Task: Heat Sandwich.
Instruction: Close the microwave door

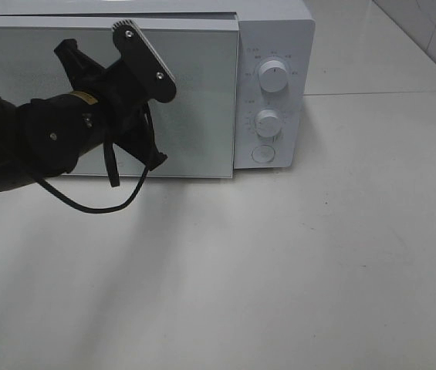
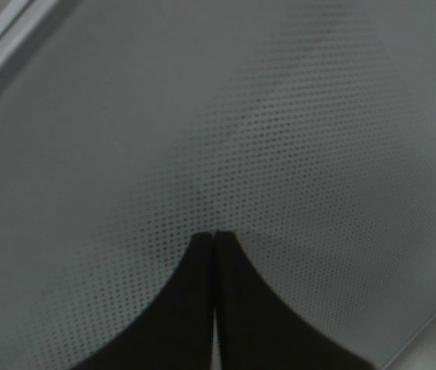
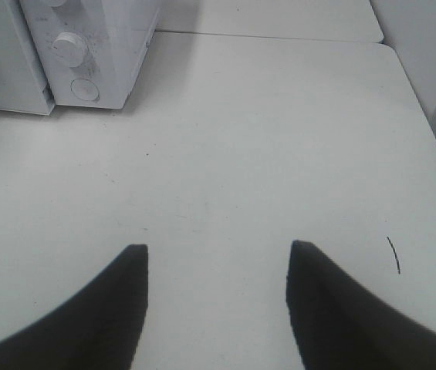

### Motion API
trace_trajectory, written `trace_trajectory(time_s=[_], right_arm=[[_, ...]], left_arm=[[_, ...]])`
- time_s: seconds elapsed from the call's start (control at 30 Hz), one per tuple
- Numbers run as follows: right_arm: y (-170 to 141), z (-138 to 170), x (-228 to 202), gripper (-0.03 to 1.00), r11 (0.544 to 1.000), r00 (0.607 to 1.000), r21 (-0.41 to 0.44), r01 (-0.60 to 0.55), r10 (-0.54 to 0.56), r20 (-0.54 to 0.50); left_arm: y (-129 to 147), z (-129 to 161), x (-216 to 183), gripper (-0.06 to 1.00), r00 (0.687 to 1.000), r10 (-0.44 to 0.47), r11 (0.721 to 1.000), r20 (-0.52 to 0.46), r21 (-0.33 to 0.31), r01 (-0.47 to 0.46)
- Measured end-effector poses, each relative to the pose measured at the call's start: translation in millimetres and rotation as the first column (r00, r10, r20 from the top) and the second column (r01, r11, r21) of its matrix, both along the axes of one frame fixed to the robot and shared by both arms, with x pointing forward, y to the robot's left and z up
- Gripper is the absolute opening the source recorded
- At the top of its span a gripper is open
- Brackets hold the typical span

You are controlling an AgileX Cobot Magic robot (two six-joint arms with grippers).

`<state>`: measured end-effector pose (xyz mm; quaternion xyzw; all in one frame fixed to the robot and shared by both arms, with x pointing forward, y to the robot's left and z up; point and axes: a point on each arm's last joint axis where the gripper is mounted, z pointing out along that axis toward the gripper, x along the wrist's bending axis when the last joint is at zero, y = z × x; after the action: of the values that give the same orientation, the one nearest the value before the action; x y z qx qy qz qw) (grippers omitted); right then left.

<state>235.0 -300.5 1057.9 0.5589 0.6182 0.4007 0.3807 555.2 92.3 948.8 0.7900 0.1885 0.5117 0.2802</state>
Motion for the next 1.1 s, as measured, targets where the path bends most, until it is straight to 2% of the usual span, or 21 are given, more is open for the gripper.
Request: trace_trajectory(time_s=[0.03, 0.07, 0.1, 0.13, 0.17, 0.2, 0.3, 0.33, 0.4, 0.43, 0.5, 0.57, 0.77, 1.1], right_arm=[[0, 0, 0, 0.54, 1.0, 1.0, 0.0, 0.0, 0.0, 0.0], [0, 0, 0, 0.54, 1.0, 1.0, 0.0, 0.0, 0.0, 0.0], [0, 0, 0, 0.54, 1.0, 1.0, 0.0, 0.0, 0.0, 0.0], [0, 0, 0, 0.54, 1.0, 1.0, 0.0, 0.0, 0.0, 0.0], [0, 0, 0, 0.54, 1.0, 1.0, 0.0, 0.0, 0.0, 0.0], [0, 0, 0, 0.54, 1.0, 1.0, 0.0, 0.0, 0.0, 0.0], [0, 0, 0, 0.54, 1.0, 1.0, 0.0, 0.0, 0.0, 0.0], [0, 0, 0, 0.54, 1.0, 1.0, 0.0, 0.0, 0.0, 0.0], [0, 0, 0, 0.54, 1.0, 1.0, 0.0, 0.0, 0.0, 0.0], [0, 0, 0, 0.54, 1.0, 1.0, 0.0, 0.0, 0.0, 0.0], [0, 0, 0, 0.54, 1.0, 1.0, 0.0, 0.0, 0.0, 0.0], [0, 0, 0, 0.54, 1.0, 1.0, 0.0, 0.0, 0.0, 0.0], [0, 0, 0, 0.54, 1.0, 1.0, 0.0, 0.0, 0.0, 0.0], [0, 0, 0, 0.54, 1.0, 1.0, 0.0, 0.0, 0.0, 0.0]], left_arm=[[-4, -2, 0, 0.0, 1.0, -0.025, 0.998, 0.011, 0.063, 0.024], [-6, -3, 1, 0.0, 0.999, -0.04, 0.994, 0.017, 0.098, 0.038], [-6, -3, 1, 0.0, 0.999, -0.04, 0.994, 0.017, 0.098, 0.038], [-8, -4, 1, 0.0, 0.998, -0.053, 0.991, 0.02, 0.125, 0.05], [-11, -7, 2, 0.0, 0.997, -0.079, 0.979, 0.023, 0.188, 0.073], [-12, -8, 3, 0.0, 0.996, -0.086, 0.974, 0.019, 0.214, 0.08], [-14, -10, 5, 0.0, 0.996, -0.091, 0.964, 0.017, 0.251, 0.084], [-16, -10, 8, 0.0, 0.995, -0.095, 0.952, 0.023, 0.295, 0.084], [-18, -12, 10, 0.0, 0.995, -0.096, 0.941, 0.023, 0.329, 0.083], [-18, -12, 10, 0.0, 0.995, -0.096, 0.941, 0.023, 0.329, 0.083], [-19, -17, 11, 0.0, 0.994, -0.107, 0.915, 0.021, 0.393, 0.09], [-20, -20, 13, 0.0, 0.993, -0.111, 0.9, 0.028, 0.427, 0.089], [-22, -26, 16, 0.0, 0.993, -0.105, 0.867, 0.061, 0.494, 0.061], [-25, -30, 16, 0.0, 0.992, -0.104, 0.858, 0.065, 0.51, 0.056]])
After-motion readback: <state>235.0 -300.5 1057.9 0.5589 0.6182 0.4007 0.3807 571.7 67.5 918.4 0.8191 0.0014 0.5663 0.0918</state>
